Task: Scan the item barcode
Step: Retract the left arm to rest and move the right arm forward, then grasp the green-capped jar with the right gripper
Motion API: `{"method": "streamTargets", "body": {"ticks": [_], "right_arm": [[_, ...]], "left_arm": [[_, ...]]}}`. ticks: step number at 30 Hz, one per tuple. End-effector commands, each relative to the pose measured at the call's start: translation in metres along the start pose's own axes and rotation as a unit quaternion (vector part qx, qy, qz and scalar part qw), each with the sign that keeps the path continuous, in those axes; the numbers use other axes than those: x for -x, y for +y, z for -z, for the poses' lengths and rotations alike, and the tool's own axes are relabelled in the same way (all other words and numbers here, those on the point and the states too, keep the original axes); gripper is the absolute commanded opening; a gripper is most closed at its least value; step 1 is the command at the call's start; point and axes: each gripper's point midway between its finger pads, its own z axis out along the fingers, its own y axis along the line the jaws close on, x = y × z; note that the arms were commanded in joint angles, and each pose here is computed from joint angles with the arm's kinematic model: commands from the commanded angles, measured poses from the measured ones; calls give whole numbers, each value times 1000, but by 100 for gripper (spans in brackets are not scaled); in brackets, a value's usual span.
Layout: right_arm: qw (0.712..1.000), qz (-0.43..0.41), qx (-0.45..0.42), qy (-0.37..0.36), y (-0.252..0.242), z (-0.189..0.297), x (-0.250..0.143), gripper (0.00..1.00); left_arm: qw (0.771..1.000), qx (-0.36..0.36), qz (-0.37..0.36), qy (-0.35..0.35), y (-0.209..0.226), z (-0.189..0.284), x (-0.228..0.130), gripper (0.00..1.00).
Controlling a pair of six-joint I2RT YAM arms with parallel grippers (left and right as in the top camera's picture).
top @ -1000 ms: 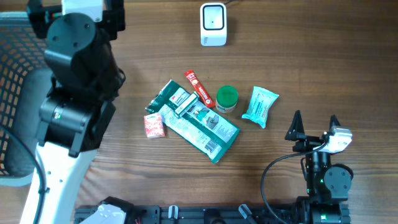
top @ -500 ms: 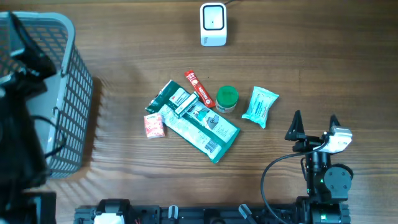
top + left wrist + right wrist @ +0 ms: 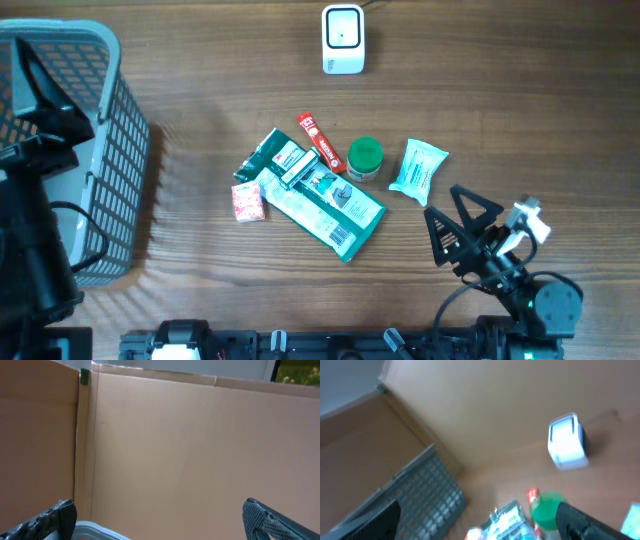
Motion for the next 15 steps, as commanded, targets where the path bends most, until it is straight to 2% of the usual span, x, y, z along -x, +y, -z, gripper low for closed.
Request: {"method": "streamTargets", "body": {"ticks": [1,4,6,10,12,14,15], "right_arm": [[996,45,-61,45,4,1,14,99],[985,62,-124,100,3,-11,41,100],[974,40,-159,157,-5,-27,55,99],[920,-10,-261,293,-27,-41,57,100],[912,-32,-241,330,-13,-58,58,100],[918,-73,-135,365,20,-83,49,100],[913,-92,-126,377,18,-88,43,100]], "left_arm": [[1000,-5,10,-12,3,9,-6,100],[999,-7,21,-42,11,33,-3,100],[997,-6,32,-72,21,56,4,100],[990,-11,54,-133,37,103,20,100],[983,-13,66,-168,45,129,27,100],[977,-16,77,-198,54,153,30,100],[974,-17,82,-210,58,164,31,100]]}}
